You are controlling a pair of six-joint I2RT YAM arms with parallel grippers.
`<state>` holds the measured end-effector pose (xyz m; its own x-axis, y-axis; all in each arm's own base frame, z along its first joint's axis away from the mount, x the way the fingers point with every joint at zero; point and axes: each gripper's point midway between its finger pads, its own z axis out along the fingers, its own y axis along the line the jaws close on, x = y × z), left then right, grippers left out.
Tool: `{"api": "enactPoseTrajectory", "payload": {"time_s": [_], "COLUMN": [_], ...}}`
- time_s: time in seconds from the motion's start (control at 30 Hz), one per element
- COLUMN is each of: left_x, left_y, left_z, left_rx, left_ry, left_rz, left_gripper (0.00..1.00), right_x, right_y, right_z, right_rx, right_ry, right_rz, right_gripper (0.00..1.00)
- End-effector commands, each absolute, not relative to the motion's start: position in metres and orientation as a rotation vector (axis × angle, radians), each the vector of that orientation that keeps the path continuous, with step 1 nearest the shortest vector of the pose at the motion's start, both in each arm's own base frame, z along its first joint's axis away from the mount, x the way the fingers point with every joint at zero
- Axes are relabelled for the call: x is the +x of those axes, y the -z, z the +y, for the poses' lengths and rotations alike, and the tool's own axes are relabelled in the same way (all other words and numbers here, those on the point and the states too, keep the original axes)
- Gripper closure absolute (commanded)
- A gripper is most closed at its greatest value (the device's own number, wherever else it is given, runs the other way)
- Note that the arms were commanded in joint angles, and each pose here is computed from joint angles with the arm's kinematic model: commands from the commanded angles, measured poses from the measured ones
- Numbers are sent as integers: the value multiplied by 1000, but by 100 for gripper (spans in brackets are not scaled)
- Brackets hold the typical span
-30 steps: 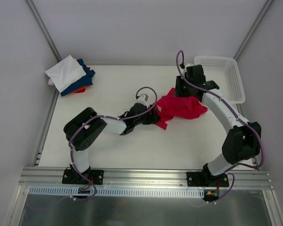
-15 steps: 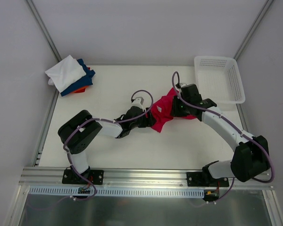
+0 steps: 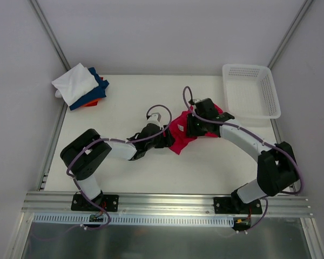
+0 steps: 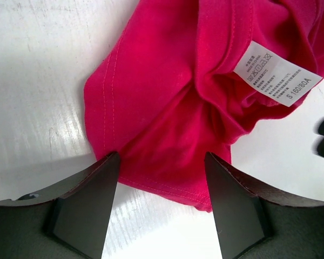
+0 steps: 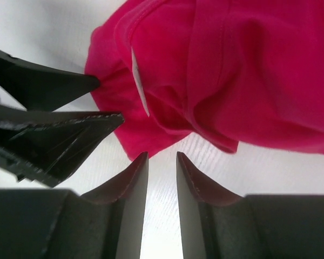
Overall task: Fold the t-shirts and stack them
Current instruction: Flatten the tshirt out
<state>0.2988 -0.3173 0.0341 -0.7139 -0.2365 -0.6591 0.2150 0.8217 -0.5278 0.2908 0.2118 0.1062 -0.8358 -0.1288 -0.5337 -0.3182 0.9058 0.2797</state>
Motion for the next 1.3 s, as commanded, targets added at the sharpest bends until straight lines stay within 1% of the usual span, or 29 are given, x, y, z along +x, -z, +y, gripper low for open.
{"api": "enactPoseTrajectory", "payload": {"time_s": [0.0,0.3,1.07,1.17,1.27], "left_x": [296,297,297,298,297], "left_y": [-32,-31,-32,-34,-33], "left_z": [-300,-294,-293,-293,-291], "left_rx": [-37,-43,-52,-54,-56], "left_ry": [699,687,700,706,702], "left_rz": [2258,2265,2266,2263,2264], "left_gripper": [35,35,35,35,35], "right_x": [305,310,294,291,290], "right_y": [-108,-88,-51,-48,-45], "right_z": [235,248,249,249,247], "right_rx": [-404,-474,-495,-496,-493], "right_ry": [-556,-584,-608,-616,-611], "right_rz": [2516,2540,2617,2621,2629], "right_gripper": [70,71,70,71,76]}}
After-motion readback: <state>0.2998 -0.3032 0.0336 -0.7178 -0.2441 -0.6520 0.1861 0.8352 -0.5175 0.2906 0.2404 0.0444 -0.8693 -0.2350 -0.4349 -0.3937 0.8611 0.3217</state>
